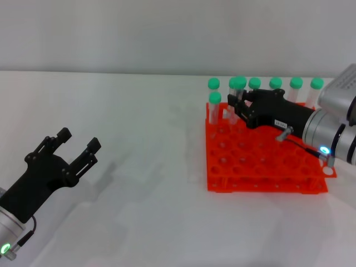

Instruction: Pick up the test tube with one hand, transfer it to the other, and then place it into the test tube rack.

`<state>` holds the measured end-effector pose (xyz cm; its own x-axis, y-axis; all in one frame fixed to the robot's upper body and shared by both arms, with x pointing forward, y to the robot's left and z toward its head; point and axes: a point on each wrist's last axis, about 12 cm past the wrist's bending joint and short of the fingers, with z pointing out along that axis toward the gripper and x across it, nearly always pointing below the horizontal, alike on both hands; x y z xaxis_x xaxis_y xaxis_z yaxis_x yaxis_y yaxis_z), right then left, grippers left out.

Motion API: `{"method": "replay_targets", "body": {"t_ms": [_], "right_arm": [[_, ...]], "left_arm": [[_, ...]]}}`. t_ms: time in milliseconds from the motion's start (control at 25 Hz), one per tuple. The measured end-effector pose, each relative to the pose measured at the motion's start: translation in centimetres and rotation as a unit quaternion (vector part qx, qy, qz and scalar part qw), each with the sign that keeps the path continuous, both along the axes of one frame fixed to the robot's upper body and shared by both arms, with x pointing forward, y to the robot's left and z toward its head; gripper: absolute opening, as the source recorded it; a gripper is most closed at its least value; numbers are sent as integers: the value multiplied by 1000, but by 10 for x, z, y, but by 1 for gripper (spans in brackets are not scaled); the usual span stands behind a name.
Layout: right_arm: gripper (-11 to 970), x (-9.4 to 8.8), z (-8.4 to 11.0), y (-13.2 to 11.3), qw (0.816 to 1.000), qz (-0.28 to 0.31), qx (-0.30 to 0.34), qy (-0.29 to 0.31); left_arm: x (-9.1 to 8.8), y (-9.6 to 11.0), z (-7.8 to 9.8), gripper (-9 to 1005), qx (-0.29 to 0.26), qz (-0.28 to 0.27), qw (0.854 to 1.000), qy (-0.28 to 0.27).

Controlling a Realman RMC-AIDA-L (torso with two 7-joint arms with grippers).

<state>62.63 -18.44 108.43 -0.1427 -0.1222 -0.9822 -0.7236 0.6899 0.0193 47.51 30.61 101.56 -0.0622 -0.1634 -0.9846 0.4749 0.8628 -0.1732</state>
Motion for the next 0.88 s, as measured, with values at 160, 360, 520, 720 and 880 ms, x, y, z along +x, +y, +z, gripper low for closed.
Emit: {"method": "replay_targets", "body": {"t_ms": [160,360,520,720,880], "right_arm": [[246,-2,-2,2,1000,7,-7,1],[324,-4,-3,1,1000,8,-4,0],[461,-8,-2,-1,1000,9,3,-5],[567,-21,1,-13,999,10,26,-28],[652,-38,2,-35,997,3,53,-62]], "left_arm": [[0,0,0,792,0,0,1000,0],[0,0,0,792,1,-1,1000,0],[-1,1,0,792,2,1,1000,0],[-7,11,0,792,3,26,1000,-6],[-16,30,1,792,2,73,997,-16]]}}
